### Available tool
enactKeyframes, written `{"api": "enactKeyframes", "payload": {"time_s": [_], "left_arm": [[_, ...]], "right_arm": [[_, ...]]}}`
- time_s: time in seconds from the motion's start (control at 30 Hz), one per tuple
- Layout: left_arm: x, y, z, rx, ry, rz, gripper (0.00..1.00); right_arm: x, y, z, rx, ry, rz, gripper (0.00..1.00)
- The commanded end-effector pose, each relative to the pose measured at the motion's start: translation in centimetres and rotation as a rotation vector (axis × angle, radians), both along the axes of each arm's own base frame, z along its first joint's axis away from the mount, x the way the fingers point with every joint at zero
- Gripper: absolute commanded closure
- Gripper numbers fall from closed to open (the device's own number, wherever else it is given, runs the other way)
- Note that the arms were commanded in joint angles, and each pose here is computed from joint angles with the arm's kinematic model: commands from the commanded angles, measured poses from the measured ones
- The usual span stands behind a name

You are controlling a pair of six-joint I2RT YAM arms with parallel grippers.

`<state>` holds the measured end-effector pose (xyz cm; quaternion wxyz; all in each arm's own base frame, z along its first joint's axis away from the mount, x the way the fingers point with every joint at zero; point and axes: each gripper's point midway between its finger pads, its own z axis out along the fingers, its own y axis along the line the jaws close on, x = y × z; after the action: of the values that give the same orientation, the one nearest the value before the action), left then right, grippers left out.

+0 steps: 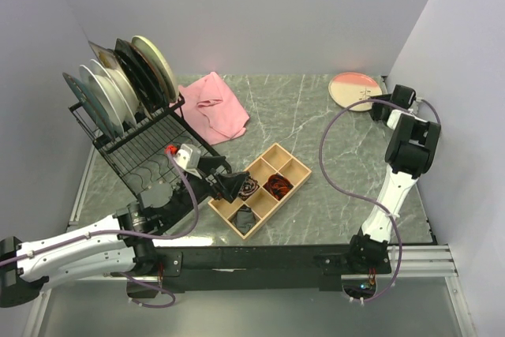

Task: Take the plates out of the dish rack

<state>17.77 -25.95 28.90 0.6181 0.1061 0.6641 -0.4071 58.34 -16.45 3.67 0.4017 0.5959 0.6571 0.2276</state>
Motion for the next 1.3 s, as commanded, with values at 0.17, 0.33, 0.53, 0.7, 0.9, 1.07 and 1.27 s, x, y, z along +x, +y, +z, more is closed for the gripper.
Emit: {"api": "enactKeyframes", "payload": {"time_s": [0.17, 0.33, 0.53, 0.7, 0.9, 1.07, 1.27], "left_arm": [[0.6, -0.3, 0.4, -0.009, 0.014, 0.034, 0.01], [2.2, 0.0, -0.3, 0.046, 0.075, 0.131, 0.01], [2.7, -1.1, 0.9, 0.025, 0.104, 0.143, 0.01], [3.9, -1.6, 4.1, 0.002, 0.093, 0.199, 0.0], [6.6, 3.1, 11.0, 0.106, 0.062, 0.497, 0.01], [7.3, 10.1, 16.7, 0.108, 0.035, 0.784, 0.13], [7.7, 19.8, 18.9, 0.065, 0.086, 1.065, 0.23]], "right_arm": [[-4.9, -4.7, 5.3, -0.133, 0.261, -0.192, 0.42], [-5.5, -2.2, 7.7, -0.16, 0.248, -0.075, 0.35], [-6.7, 5.0, 17.1, -0.32, 0.067, 0.175, 0.2], [-9.9, 13.8, 22.3, -0.415, -0.037, 0.4, 0.0], [-16.6, 23.0, 25.6, -0.476, -0.187, 0.586, 0.0], [-22.4, 26.5, 25.9, -0.517, -0.273, 0.686, 0.0], [-27.1, 28.1, 25.6, -0.534, -0.353, 0.766, 0.0]]}}
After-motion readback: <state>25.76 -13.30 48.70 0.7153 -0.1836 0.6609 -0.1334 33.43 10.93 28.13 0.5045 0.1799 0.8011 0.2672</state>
